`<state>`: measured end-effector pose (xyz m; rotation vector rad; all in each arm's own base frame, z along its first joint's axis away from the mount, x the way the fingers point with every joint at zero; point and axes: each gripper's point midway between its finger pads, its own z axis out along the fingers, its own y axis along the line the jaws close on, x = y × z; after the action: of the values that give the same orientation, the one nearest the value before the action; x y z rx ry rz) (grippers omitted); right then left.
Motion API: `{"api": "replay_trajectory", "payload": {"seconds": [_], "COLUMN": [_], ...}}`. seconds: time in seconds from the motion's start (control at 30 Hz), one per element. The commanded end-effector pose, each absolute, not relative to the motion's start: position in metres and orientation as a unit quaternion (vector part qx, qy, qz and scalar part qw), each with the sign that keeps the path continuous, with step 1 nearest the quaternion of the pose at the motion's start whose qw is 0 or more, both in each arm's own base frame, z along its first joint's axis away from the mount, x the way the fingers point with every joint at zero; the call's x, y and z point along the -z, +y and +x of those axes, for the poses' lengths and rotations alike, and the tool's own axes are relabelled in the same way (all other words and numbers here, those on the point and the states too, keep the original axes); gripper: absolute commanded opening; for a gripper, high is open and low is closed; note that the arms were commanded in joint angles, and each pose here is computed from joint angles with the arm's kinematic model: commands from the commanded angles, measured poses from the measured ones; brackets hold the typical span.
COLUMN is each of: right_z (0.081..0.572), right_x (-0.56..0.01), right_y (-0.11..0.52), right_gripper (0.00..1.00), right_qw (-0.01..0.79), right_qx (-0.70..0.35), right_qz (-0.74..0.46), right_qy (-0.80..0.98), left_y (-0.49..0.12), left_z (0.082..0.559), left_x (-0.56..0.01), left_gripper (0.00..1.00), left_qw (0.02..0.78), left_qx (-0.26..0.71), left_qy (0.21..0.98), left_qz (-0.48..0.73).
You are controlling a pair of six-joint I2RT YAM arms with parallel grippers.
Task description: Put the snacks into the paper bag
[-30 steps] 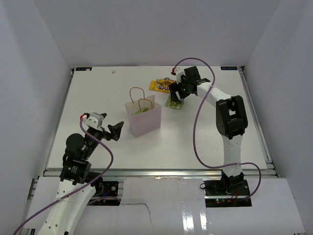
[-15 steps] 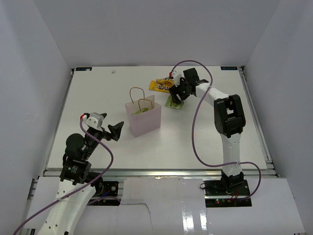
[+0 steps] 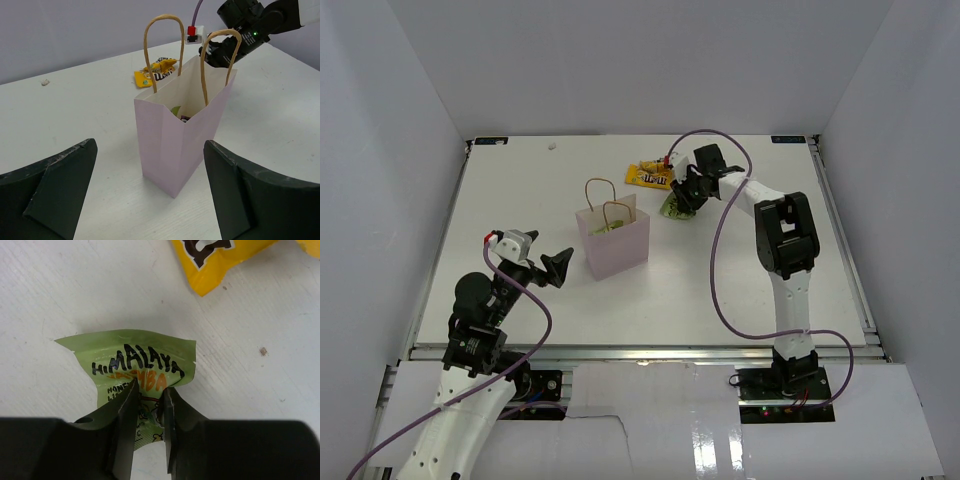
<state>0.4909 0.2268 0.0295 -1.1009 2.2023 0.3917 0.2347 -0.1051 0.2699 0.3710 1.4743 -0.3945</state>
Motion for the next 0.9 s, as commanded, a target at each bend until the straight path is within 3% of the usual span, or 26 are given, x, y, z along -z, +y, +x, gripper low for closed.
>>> {"api": "replay_trajectory", "payload": {"seconds": [0.0, 0.13, 0.4, 0.63, 0.87], "right_z": [0.473, 0.457, 0.421, 0.38, 0.362], "right_x": [-0.038, -0.076, -0.213, -0.314, -0.329], "right_y": [0.219, 0.224, 0.25, 0.314, 0.359], "right_gripper": [0.19, 0.08, 0.08, 0.08, 0.08], "right_qw": [0.307, 0.339, 0.456, 0.534, 0.549], "right_qx": [-0.155, -0.178, -0.227, -0.218, -0.19], "right_qz": [-0.429, -0.443, -0.469, -0.514, -0.556], "right_qy": [0.835, 0.81, 0.722, 0.635, 0.594], "left_y": [-0.106, -0.106, -0.106, -0.105, -0.103], "left_z": [0.235, 0.235, 0.233, 0.233, 0.233], "left_x": [-0.27, -0.27, -0.273, -0.273, -0.273], "left_gripper": [0.98, 0.98, 0.98, 0.98, 0.98], "left_qw": [0.709, 0.71, 0.712, 0.713, 0.714], "left_qx": [0.177, 0.177, 0.178, 0.176, 0.173], "left_qy": [0.66, 0.66, 0.657, 0.657, 0.658], "left_qz": [0.172, 0.173, 0.173, 0.17, 0.166]}}
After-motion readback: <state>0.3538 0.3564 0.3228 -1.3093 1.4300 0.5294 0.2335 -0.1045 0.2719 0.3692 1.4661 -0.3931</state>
